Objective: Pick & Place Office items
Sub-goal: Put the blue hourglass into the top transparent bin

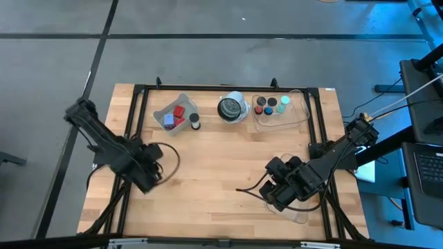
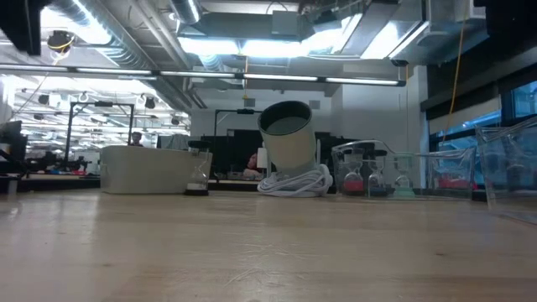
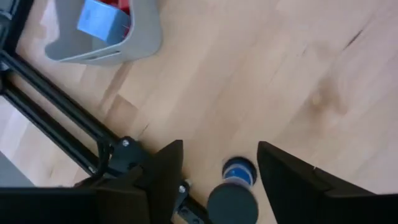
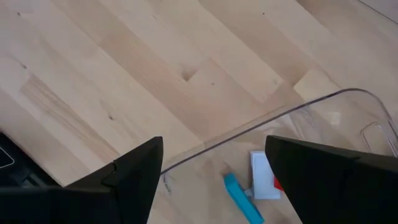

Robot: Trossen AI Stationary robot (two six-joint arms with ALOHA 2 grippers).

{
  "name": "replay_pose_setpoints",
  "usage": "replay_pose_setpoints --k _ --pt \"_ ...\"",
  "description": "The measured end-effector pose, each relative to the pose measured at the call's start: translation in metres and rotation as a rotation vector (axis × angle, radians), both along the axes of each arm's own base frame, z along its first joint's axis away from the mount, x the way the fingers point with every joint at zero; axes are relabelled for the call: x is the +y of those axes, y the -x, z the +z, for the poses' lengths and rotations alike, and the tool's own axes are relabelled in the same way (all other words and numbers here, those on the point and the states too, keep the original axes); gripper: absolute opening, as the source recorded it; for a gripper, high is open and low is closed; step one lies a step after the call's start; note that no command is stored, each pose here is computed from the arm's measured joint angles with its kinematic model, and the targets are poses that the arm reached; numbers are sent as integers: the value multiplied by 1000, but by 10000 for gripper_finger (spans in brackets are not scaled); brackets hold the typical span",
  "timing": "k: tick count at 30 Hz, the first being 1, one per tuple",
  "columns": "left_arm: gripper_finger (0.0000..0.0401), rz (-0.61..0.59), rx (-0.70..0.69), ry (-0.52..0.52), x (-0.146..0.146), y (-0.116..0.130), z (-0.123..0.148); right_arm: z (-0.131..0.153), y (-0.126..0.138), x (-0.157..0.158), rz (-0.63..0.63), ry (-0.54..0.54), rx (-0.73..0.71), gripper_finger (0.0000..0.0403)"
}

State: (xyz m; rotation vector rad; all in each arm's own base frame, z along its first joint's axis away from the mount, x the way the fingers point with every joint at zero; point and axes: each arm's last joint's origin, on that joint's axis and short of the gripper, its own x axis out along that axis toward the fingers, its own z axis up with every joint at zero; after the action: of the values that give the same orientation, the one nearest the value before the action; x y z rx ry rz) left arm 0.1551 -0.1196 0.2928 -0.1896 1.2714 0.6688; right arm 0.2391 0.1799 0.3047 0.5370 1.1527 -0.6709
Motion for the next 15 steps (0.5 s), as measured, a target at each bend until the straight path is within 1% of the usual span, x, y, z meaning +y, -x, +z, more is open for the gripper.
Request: replay_pose_setpoints --k 2,4,6,8,11,15 --pt "191 20 -75 44 7 12 9 0 0 0 -1 0 0 286" --pt "185 80 -169 101 11 23 15 0 0 0 -1 0 0 286" --pt "182 152 -253 152 13 30 15 0 0 0 -1 -1 -2 286" --pt "183 163 -294 204 10 34 10 0 0 0 5 1 -2 286" --pt "195 173 -221 276 3 37 -5 0 -1 0 25 14 -4 286" --pt "221 198 -29 321 -4 39 -26 0 -2 -2 36 28 -12 286"
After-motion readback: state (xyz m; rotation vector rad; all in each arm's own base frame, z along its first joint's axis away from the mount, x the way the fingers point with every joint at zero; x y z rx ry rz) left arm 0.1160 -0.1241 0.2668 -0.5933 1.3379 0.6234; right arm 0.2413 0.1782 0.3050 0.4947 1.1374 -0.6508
